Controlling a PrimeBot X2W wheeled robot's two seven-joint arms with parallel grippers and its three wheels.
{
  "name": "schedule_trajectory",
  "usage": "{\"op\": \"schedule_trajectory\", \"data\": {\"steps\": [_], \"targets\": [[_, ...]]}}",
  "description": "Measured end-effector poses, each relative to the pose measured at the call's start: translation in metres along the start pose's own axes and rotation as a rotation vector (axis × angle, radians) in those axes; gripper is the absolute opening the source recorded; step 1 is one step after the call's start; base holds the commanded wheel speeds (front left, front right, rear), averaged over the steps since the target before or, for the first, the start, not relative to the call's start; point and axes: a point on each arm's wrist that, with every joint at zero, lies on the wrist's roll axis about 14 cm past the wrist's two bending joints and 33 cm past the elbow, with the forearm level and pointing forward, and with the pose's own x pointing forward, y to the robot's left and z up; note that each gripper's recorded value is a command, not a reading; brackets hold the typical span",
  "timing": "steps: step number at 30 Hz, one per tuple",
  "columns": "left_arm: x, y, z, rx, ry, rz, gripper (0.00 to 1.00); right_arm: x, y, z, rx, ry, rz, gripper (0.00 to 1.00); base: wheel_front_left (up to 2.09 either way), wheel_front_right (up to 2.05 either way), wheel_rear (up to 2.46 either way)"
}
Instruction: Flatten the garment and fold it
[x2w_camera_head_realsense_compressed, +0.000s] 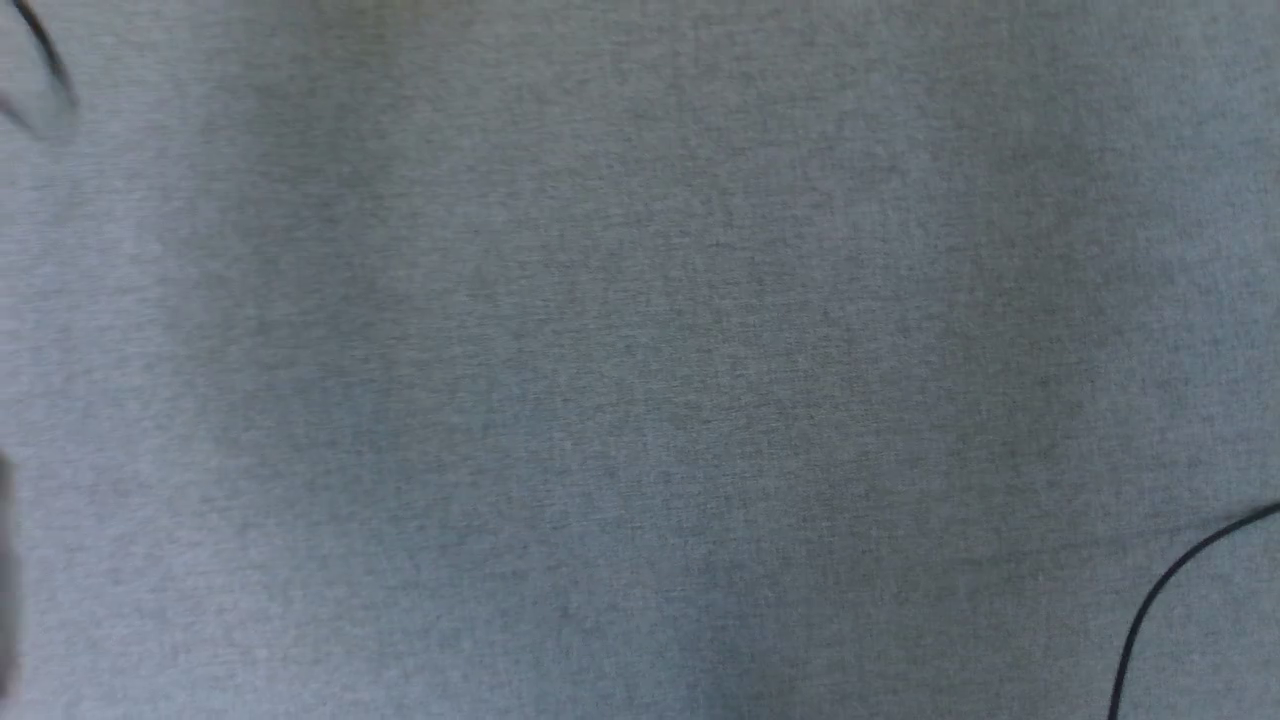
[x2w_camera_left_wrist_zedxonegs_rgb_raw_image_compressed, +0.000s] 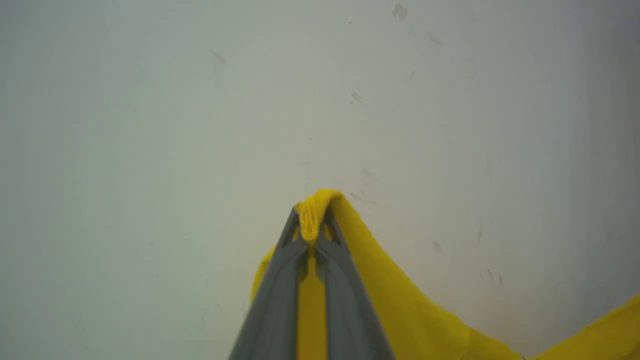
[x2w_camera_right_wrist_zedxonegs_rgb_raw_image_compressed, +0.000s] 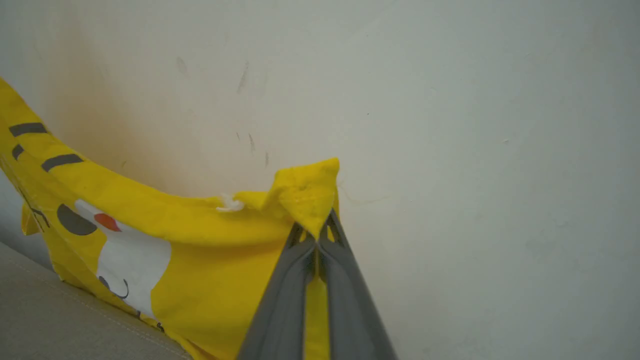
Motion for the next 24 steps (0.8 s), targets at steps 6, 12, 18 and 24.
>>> {"op": "schedule_trajectory", "data": {"steps": [6, 12, 18, 24], "targets": [[-0.078, -0.018, -0.056, -0.034, 0.229, -0.010, 0.00, -0.033, 0.044, -0.039, 0.059, 0.078, 0.071, 0.00, 0.00, 0.00, 0.00], [-0.168, -0.030, -0.071, -0.052, 0.450, -0.012, 0.00, -0.084, 0.086, -0.062, 0.114, 0.161, 0.149, 0.00, 0.00, 0.00, 0.00], [-0.257, -0.038, -0.055, -0.103, 0.662, 0.006, 0.00, -0.141, 0.116, -0.065, 0.153, 0.220, 0.216, 0.00, 0.00, 0.00, 0.00], [-0.340, -0.046, -0.032, -0.115, 0.892, 0.014, 0.00, -0.194, 0.123, -0.060, 0.193, 0.252, 0.229, 0.00, 0.00, 0.00, 0.00]]}}
